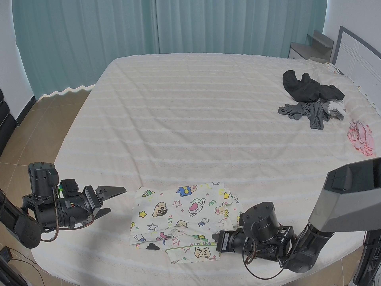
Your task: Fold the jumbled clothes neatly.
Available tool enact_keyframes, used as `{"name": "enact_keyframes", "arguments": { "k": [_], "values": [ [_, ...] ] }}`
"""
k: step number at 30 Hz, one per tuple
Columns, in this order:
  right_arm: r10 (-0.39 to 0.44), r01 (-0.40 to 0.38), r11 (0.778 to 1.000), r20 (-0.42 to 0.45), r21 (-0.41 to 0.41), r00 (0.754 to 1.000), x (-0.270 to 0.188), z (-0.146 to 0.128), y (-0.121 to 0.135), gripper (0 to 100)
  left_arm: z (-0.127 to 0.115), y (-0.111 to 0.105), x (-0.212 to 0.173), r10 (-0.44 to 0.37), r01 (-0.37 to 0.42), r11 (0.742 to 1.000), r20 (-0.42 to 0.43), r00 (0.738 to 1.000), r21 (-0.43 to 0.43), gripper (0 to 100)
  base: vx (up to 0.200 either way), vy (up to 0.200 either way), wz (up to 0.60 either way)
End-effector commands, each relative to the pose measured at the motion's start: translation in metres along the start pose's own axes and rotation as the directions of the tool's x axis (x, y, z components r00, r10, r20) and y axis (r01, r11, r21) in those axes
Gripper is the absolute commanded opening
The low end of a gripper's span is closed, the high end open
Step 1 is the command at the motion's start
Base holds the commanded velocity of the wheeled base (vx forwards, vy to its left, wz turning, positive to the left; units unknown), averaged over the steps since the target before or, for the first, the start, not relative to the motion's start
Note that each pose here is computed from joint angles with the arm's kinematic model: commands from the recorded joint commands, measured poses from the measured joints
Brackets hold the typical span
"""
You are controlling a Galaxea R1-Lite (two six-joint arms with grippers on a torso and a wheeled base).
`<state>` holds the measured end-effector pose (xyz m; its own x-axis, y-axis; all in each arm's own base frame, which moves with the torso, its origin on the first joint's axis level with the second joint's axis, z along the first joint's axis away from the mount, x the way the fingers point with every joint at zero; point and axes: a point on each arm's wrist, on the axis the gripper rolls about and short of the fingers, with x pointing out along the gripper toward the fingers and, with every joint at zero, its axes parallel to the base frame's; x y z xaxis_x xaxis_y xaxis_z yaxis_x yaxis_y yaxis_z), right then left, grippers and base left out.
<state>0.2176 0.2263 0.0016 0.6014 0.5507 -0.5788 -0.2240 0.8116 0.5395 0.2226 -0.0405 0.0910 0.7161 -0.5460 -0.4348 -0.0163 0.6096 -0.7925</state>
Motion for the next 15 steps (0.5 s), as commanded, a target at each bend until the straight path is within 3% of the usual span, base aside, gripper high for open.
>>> {"name": "enact_keyframes", "arguments": {
  "k": [1, 15],
  "values": [
    [0.008, -0.008, 1.000, 0.015, -0.001, 1.000, -0.019, 0.006, -0.001, 0, 0.000, 0.000, 0.000, -0.002, 0.002, 1.000, 0.003, 1.000, 0.001, 100, 0.000, 0.000, 0.00],
    [-0.023, 0.024, 0.999, -0.046, 0.026, 0.999, -0.033, 0.006, -0.026, 0, 0.000, 0.001, 0.001, 0.002, -0.002, 1.000, -0.001, 1.000, -0.002, 100, 0.000, 0.000, 0.00]
  ]
}}
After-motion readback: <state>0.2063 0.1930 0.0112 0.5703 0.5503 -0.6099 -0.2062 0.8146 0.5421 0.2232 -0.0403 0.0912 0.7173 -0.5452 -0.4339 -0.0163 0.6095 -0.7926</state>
